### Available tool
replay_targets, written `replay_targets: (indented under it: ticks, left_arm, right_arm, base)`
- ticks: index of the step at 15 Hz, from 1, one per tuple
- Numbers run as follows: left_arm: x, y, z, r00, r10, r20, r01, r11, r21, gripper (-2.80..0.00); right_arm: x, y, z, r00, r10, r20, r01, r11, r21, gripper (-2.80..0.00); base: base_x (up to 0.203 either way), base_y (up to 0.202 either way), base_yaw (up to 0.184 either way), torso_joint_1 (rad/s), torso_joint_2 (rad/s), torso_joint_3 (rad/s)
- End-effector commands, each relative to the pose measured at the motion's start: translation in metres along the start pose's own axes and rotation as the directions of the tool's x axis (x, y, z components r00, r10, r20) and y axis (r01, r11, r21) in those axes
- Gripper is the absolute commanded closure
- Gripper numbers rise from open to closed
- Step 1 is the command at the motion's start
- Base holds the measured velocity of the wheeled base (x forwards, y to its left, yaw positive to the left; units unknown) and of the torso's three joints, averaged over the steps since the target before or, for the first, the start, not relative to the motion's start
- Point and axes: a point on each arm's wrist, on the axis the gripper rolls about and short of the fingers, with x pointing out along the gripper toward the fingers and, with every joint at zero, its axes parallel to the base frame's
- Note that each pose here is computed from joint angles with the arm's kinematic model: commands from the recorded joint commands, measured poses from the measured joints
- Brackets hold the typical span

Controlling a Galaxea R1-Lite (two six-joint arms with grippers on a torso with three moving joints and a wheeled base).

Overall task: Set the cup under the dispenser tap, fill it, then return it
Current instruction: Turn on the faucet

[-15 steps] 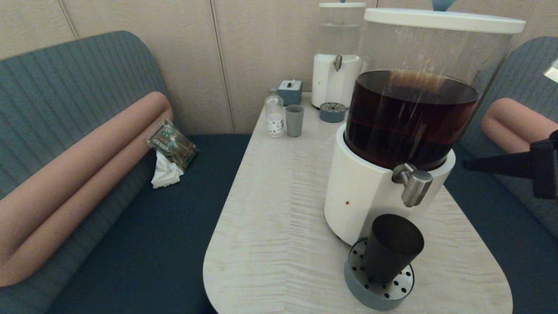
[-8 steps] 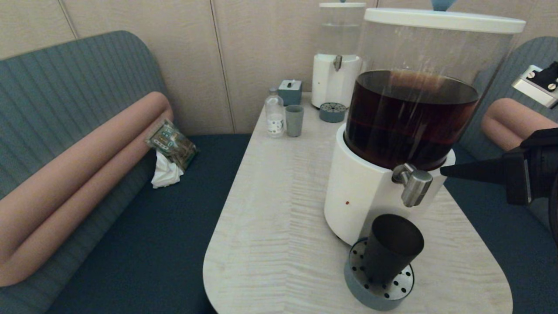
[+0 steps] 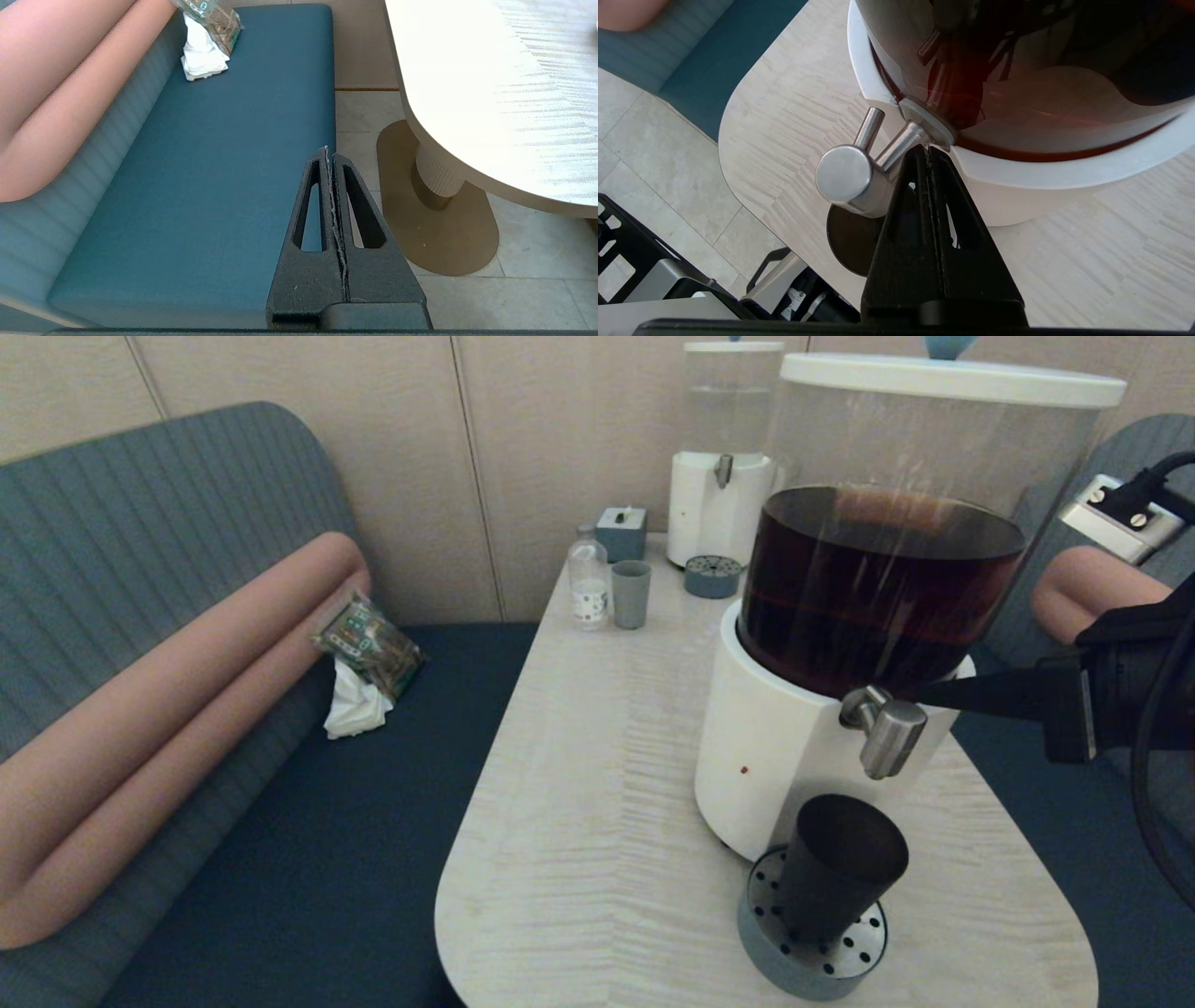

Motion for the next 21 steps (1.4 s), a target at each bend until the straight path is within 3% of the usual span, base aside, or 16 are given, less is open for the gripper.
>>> replay_targets:
  ticks: [1, 21]
  left_arm:
    - [0.000, 0.000, 0.000, 1.000, 0.000, -0.002, 0.000, 1.000, 0.000, 0.00]
    - [0.000, 0.000, 0.000, 1.000, 0.001, -0.002, -0.001, 1.000, 0.000, 0.00]
  right_arm:
    - [0.005, 0.000, -0.001, 1.000, 0.007, -0.015, -0.007, 1.000, 0.001, 0.00]
    - [0.022, 0.007, -0.001, 0.998, 0.056, -0.004, -0.056, 0.998, -0.024, 0.00]
  base:
    - [0.000, 0.000, 0.000, 0.000, 0.00, 0.000]
    - [0.000, 0.000, 0.000, 0.000, 0.00, 0.000]
